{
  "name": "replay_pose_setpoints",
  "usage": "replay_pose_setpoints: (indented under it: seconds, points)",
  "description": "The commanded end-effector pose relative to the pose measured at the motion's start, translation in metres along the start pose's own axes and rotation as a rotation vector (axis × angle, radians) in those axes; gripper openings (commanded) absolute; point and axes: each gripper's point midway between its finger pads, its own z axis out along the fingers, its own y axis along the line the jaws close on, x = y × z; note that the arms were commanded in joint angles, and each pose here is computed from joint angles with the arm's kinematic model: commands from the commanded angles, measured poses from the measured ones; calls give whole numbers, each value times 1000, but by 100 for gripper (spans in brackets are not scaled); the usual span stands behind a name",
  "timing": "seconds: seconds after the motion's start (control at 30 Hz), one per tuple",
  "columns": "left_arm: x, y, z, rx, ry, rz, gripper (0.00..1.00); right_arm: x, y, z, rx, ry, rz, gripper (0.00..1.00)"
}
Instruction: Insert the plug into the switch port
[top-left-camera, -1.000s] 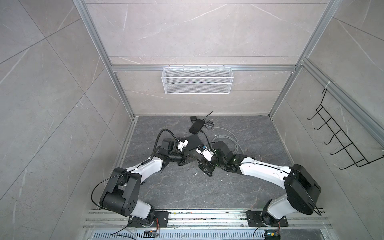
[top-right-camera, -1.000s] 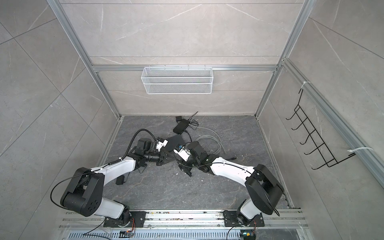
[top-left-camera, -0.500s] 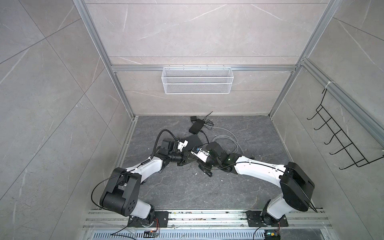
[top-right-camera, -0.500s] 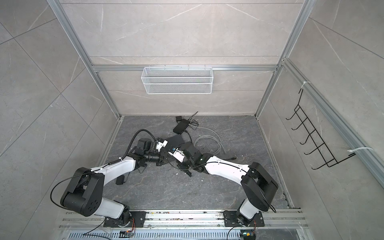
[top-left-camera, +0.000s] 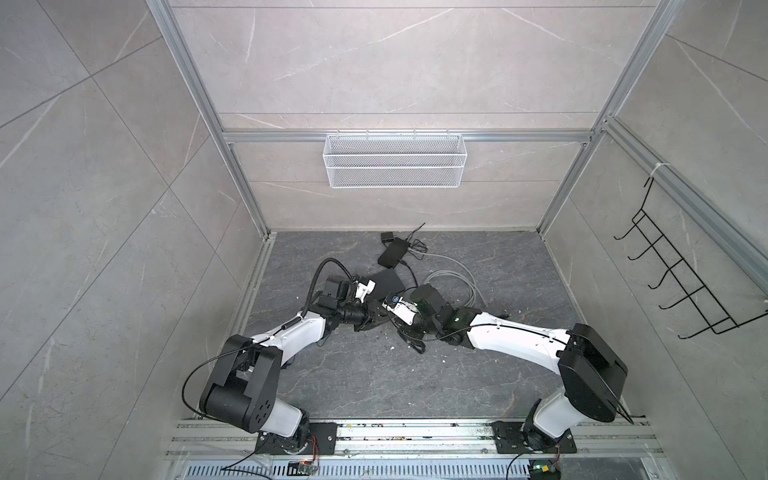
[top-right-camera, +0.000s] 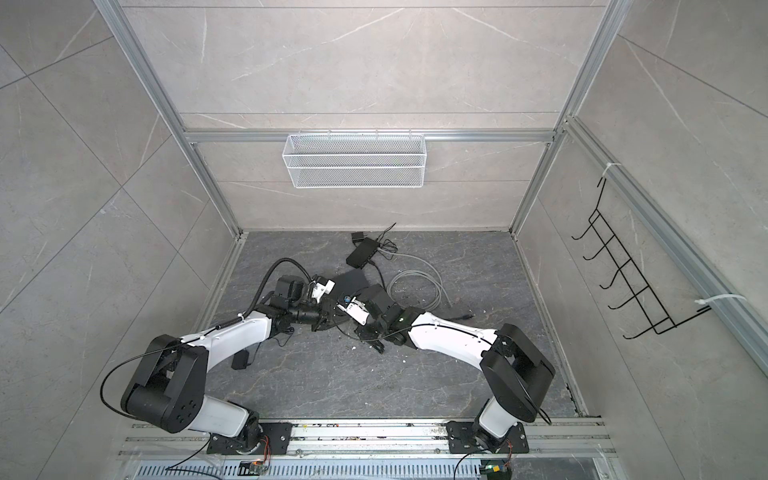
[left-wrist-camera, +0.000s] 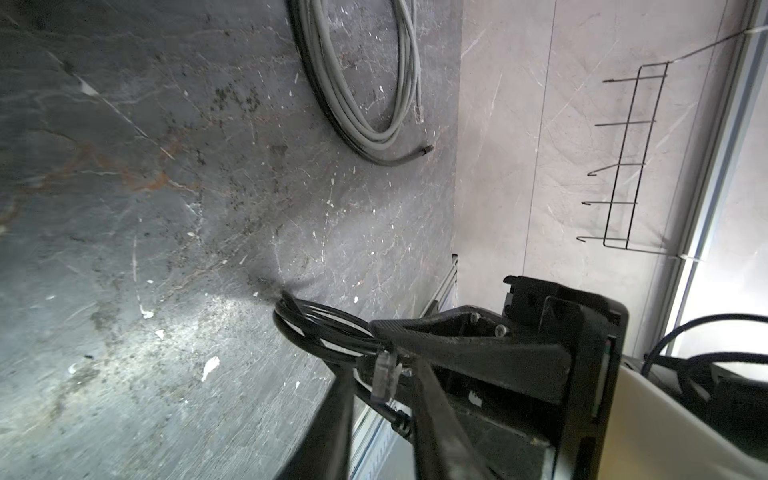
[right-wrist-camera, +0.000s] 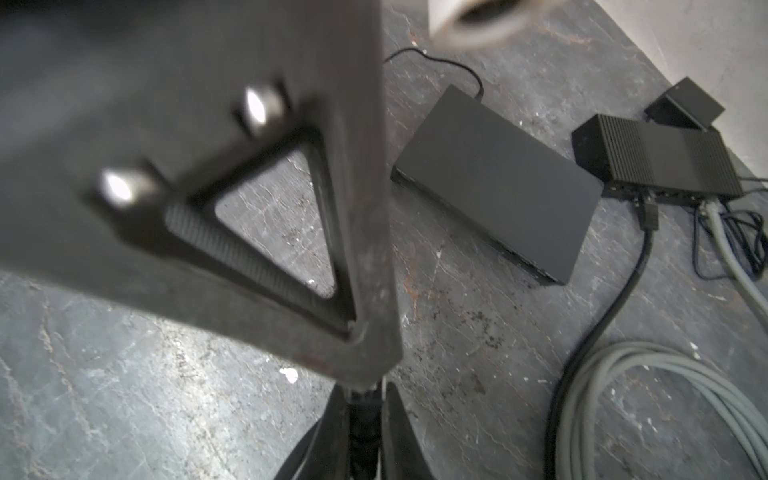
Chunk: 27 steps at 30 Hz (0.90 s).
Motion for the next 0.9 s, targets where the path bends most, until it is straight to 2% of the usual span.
replay_pose_setpoints:
  seconds: [0.0, 0.17, 0.27, 0.3, 0.47, 0.57, 0.87]
  points:
    - [-41, -1, -24, -112, -124, 72, 36, 17, 4, 9, -18, 92, -12, 4]
    - [-106, 36, -54, -384, -306, 160, 38, 28, 1, 28, -17, 157, 27, 4]
    - [-143, 68, -63, -579, -361, 249, 39, 32, -10, 42, 16, 218, 64, 3]
    - [-154, 76, -64, -606, -365, 269, 39, 31, -13, 47, 28, 232, 76, 3]
    - [-202, 95, -40, -568, -334, 317, 39, 33, -26, 77, 46, 291, 152, 3]
    - [-219, 98, -20, -512, -304, 327, 39, 29, -30, 93, 24, 265, 199, 3]
    - [-235, 103, 18, -392, -214, 353, 39, 25, -44, 131, 11, 208, 357, 3]
